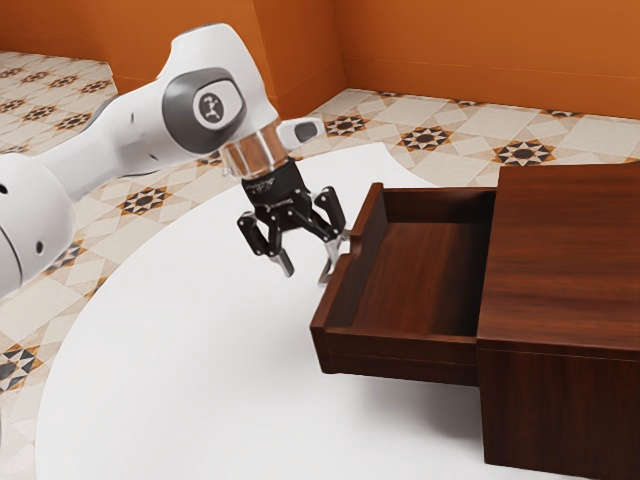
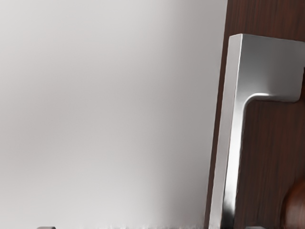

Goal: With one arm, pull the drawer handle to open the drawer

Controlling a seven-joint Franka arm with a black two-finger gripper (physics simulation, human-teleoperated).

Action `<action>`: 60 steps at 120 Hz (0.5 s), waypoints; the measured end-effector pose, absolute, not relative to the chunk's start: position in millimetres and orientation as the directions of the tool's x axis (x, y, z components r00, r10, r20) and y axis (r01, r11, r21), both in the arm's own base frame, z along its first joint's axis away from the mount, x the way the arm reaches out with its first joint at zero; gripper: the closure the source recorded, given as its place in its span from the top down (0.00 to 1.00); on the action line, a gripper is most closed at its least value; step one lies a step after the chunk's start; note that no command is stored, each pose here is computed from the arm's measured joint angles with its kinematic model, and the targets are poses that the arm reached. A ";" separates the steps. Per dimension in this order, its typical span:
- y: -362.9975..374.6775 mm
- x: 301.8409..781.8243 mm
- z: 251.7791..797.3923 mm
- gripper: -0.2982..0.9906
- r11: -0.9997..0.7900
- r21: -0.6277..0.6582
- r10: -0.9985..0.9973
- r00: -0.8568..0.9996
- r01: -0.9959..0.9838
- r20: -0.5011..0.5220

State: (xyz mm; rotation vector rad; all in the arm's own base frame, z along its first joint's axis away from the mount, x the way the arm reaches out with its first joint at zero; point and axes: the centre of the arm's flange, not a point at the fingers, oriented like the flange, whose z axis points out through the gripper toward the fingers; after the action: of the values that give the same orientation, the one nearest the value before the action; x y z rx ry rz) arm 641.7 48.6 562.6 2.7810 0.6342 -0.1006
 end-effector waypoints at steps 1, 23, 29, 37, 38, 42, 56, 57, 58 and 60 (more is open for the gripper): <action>48.4 641.6 562.8 0.64 -0.862 0.262 0.413 0.901 0.433 -0.130; 44.6 639.6 571.9 0.64 -0.864 0.292 0.393 0.912 0.411 -0.120; 44.0 638.3 575.7 0.66 -0.864 0.300 0.389 0.914 0.405 -0.115; 43.1 636.1 581.9 0.69 -0.864 0.309 0.384 0.917 0.398 -0.106; 43.0 635.9 582.7 0.69 -0.864 0.310 0.383 0.918 0.397 -0.105; 42.7 635.0 585.5 0.71 -0.864 0.313 0.382 0.919 0.394 -0.101; 43.3 631.7 594.7 0.73 -0.865 0.320 0.379 0.921 0.387 -0.090; 43.3 631.3 595.9 0.73 -0.865 0.321 0.378 0.921 0.386 -0.088; 43.2 630.8 597.1 0.73 -0.865 0.322 0.378 0.922 0.385 -0.087; 42.9 629.7 599.9 0.74 -0.865 0.324 0.377 0.922 0.383 -0.083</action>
State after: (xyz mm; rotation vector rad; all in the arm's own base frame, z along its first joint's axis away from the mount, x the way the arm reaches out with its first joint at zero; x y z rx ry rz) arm 629.7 42.9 599.9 2.7444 0.5598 -0.0246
